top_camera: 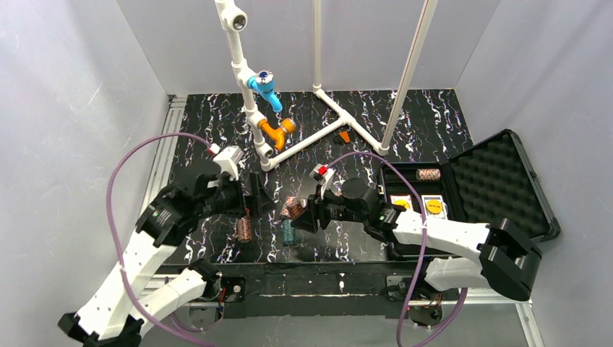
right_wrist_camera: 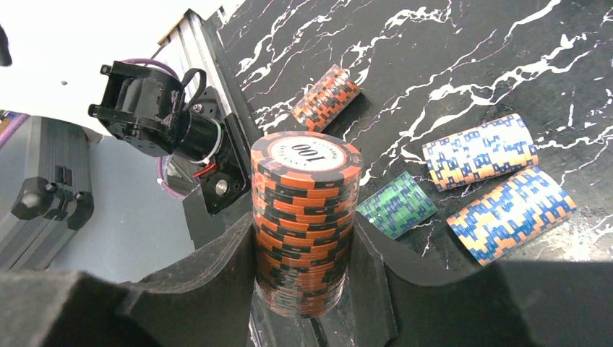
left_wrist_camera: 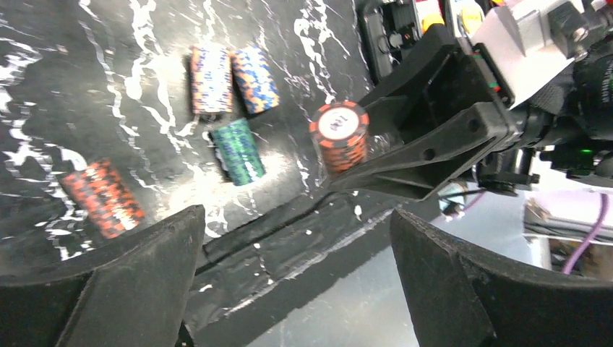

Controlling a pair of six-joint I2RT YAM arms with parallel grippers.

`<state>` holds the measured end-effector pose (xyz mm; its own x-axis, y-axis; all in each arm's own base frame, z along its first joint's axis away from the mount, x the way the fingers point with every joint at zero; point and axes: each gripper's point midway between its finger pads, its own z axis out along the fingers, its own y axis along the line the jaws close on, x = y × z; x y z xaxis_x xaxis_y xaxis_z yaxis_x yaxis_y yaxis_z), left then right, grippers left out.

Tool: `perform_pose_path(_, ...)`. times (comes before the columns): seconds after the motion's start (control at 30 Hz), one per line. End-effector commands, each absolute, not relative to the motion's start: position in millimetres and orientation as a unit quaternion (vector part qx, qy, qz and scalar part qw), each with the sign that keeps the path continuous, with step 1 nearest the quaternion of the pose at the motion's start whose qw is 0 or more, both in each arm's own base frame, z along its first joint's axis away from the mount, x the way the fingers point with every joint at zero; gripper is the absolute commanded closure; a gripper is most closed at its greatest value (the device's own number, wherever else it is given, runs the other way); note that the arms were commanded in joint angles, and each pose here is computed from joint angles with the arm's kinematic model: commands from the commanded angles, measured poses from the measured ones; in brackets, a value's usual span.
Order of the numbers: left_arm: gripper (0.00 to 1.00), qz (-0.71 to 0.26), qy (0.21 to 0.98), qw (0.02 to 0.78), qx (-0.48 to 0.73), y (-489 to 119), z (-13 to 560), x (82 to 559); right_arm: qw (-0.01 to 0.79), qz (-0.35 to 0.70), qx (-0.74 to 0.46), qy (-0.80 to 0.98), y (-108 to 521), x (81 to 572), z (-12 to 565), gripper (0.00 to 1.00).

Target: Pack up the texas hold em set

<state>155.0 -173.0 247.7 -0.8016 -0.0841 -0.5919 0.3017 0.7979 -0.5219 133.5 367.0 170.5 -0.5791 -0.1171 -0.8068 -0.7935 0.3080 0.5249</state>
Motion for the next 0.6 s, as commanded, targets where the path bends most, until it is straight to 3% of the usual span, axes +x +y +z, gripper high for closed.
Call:
perform_pose_path(0.0, 0.02, -0.24, 0.897, 0.368, 0.053, -130, 242, 148, 0.399, 0.514, -0.294, 0.7, 371, 143, 222, 0.99)
perform_pose_path(0.57, 0.02, -0.181, 0.864, 0.47, 0.002, -76, 221, 140, 0.465, 0.4, -0.158, 0.774, 333, 193, 217, 0.99)
